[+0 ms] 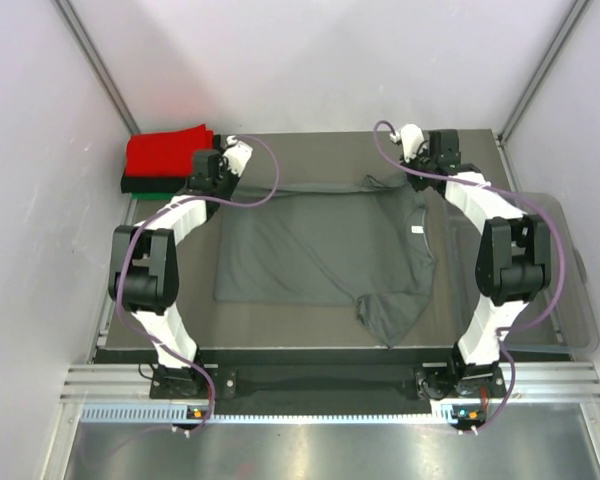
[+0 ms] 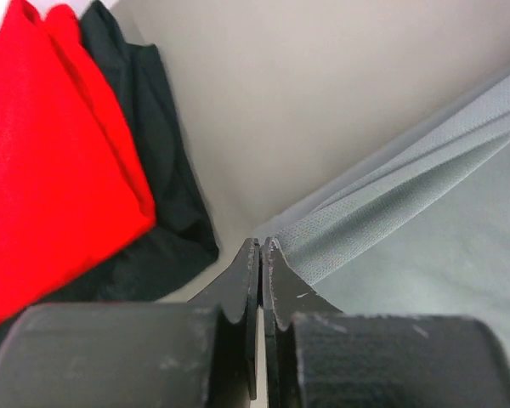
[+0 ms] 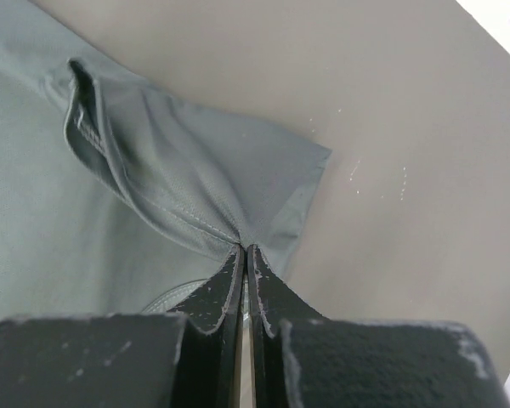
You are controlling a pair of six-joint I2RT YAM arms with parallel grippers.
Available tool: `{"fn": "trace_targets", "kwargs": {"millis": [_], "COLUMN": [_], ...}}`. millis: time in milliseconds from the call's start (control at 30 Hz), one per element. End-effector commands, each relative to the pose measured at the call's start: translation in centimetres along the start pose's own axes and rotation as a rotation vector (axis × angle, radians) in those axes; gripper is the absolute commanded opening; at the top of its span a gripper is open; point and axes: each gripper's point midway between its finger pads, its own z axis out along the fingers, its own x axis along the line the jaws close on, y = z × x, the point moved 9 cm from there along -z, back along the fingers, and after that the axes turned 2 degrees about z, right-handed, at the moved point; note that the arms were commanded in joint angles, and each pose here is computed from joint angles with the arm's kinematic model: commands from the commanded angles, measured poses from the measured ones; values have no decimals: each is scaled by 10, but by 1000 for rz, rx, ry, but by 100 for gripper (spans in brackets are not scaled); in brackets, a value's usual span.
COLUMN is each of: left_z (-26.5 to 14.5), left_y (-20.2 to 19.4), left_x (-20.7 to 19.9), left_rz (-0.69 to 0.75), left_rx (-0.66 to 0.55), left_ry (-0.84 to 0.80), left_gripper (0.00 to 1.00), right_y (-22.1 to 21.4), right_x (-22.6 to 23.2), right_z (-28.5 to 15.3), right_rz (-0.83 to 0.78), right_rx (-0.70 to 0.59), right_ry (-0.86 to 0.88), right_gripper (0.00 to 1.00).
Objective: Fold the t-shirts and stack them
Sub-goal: Fold the tshirt
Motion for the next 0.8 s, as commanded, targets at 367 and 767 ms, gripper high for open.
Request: {"fn": "trace_targets", "kwargs": {"millis": [367,767], "left_z": [30,16], "left_y": [25,15], "left_x": [13,18], "left_rz": [61,-31], "left_rx": [-284,-378], "left_ry": [18,20], "left_gripper": [0,1], "right_y": [25,7], "right_x": [-3,5], "right_z": [-55,-64], "right_rz": [18,57], "right_rx": [-132,-118], "right_ry": [-25,-12], "right_gripper": [0,0]}}
